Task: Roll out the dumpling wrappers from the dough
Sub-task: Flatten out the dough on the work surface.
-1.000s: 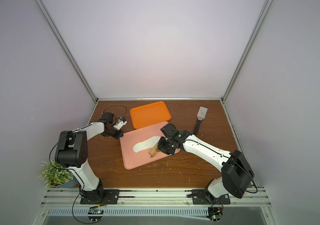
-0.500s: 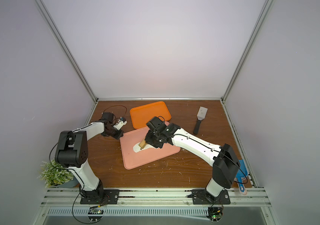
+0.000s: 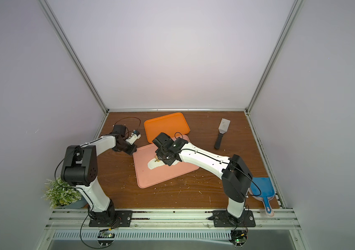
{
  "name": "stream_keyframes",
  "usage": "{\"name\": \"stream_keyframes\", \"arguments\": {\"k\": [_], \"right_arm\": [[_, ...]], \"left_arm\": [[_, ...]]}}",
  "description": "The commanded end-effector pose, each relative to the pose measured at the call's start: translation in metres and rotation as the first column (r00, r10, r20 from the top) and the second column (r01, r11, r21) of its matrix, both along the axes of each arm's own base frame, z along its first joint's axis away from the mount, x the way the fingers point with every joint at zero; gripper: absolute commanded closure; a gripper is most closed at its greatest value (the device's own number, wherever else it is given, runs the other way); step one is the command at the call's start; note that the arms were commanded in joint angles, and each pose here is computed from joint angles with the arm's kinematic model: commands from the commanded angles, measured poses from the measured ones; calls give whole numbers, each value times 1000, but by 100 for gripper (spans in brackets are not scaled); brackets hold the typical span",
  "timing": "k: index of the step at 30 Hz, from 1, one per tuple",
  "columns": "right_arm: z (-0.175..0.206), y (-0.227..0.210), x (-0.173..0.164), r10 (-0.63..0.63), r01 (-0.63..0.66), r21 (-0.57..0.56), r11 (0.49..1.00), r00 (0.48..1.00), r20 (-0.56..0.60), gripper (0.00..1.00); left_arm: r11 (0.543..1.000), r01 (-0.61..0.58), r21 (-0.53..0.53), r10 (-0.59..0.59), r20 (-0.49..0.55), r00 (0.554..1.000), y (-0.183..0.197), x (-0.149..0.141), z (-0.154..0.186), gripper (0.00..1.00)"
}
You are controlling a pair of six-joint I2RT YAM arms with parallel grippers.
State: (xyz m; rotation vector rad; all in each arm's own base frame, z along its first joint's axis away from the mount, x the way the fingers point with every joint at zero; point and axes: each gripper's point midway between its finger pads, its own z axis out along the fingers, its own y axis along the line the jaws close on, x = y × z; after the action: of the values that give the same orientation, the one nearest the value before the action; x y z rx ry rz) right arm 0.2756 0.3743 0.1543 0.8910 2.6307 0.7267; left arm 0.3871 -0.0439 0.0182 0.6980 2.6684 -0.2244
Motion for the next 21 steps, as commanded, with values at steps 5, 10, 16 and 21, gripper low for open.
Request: {"name": "stream_keyframes", "arguments": {"k": [5,10,16,21], "right_arm": [[6,2,1,-85,86,43,995,996,-20,100],[-30,-27,-39,-130,135,17,991,979,-159,100],[-64,-71,-83,-192,201,2,980,940,-281,100],[-78,-97,-107,-217,216,-38,976,920,-325,100]], "left_arm": [[993,-16,114,43,-231,972,18,-52,-70,100],[993,-18,118,45,-226,973,19,-51,-70,100],[992,-22,126,49,-219,974,20,-50,-70,100],[991,-24,128,52,-218,975,21,-49,-69,100]]}}
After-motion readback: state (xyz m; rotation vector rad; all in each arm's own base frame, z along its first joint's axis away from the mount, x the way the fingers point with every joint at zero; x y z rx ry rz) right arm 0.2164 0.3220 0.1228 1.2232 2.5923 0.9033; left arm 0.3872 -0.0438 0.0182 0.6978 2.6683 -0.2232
